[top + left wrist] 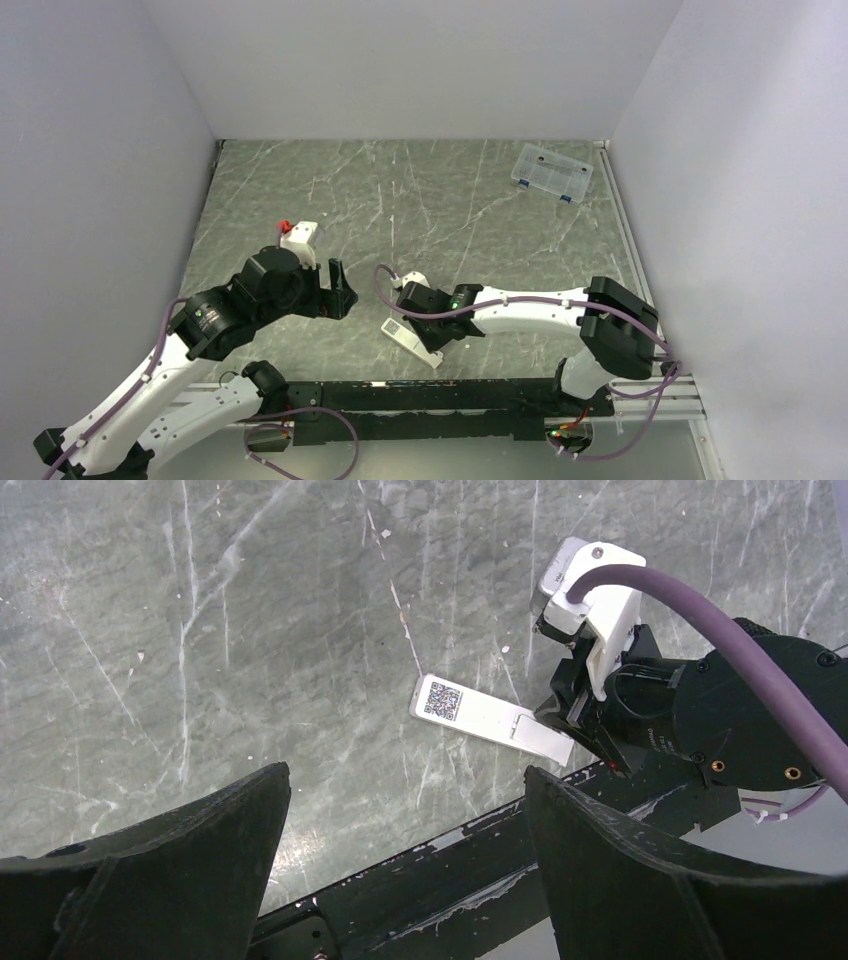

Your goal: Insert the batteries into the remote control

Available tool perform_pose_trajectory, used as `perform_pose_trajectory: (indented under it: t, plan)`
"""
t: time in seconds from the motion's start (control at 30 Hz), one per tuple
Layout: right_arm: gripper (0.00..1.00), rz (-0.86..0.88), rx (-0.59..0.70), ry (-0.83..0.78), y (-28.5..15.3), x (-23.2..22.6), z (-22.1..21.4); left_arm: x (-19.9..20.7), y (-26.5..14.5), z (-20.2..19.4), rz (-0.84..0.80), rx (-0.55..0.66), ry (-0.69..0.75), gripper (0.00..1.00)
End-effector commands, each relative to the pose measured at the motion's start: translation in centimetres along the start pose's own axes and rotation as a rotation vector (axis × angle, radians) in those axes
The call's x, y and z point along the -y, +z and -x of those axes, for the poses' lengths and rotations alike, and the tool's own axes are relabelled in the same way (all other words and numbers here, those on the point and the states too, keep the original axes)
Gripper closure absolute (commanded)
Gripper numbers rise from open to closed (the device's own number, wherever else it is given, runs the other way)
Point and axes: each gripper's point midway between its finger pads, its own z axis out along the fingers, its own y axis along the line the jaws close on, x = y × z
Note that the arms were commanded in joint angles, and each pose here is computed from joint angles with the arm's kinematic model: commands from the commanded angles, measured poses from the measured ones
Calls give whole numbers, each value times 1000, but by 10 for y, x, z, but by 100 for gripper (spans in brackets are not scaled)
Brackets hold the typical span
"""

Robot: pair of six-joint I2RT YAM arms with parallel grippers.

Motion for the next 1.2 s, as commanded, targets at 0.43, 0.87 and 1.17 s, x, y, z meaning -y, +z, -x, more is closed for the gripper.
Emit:
perform_pose_trajectory:
  t: [0.43, 0.87, 1.17]
  plan:
    - [95, 48, 91, 18, -35, -14, 23, 5, 0, 7, -25, 26, 10, 7]
    - [91, 172, -1, 16, -30, -41, -23, 6, 3, 5, -24, 13, 13, 7]
    - [90, 182, -21, 4, -29, -48, -30, 6, 3, 5, -23, 12, 12, 7]
